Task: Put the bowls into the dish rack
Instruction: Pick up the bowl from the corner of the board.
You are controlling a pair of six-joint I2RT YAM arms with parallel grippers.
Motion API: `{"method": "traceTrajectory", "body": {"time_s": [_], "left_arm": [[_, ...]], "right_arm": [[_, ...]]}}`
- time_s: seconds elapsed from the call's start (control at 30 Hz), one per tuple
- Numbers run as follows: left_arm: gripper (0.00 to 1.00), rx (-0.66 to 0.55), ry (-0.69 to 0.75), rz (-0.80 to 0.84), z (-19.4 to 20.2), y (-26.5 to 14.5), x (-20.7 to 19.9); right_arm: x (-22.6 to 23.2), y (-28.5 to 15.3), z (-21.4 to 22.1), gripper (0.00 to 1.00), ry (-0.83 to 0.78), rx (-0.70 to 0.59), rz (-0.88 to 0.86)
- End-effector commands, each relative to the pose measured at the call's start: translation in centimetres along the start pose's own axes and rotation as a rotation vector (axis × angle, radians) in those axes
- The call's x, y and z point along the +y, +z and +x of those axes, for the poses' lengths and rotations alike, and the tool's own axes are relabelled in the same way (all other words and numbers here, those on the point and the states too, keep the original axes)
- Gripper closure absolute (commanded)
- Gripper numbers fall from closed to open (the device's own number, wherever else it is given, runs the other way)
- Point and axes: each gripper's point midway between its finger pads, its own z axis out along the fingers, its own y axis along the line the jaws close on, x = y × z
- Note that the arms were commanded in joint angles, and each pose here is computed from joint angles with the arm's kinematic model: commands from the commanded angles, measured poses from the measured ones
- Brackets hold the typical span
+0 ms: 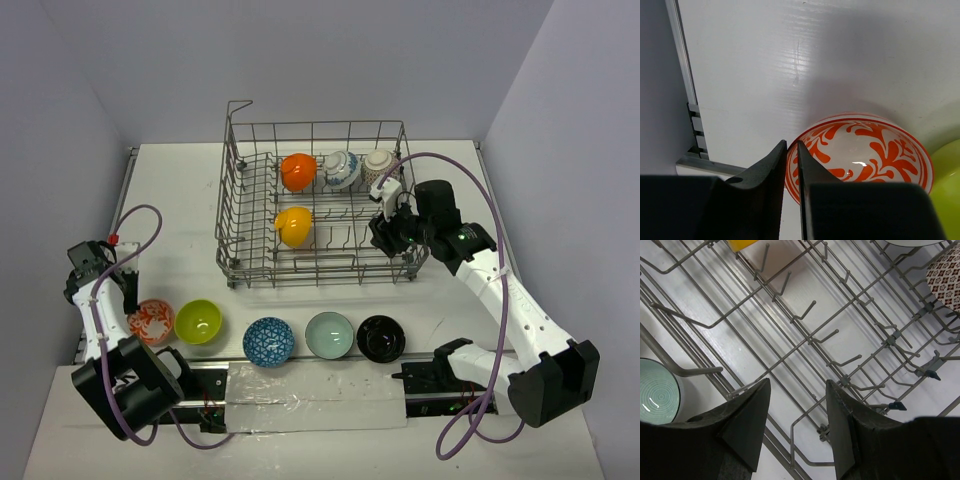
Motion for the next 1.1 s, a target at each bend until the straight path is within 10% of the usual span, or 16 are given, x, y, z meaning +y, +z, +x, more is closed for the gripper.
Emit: {"method": "traceTrajectory", "body": {"time_s": [0.0,1.07], "left_arm": [[0.80,-0.058,0.006,0.008,-1.8,-0.7,0.4],[0.73,-0.004,0.033,0.124,-2.4,-0.8,-0.5]], "right_arm": [[-0.8,0.0,-0.8,0.44,-0.031,-0.037,0.034],[-0.9,0.2,0.0,0.44,-0.042,-0.007,0.033]]}}
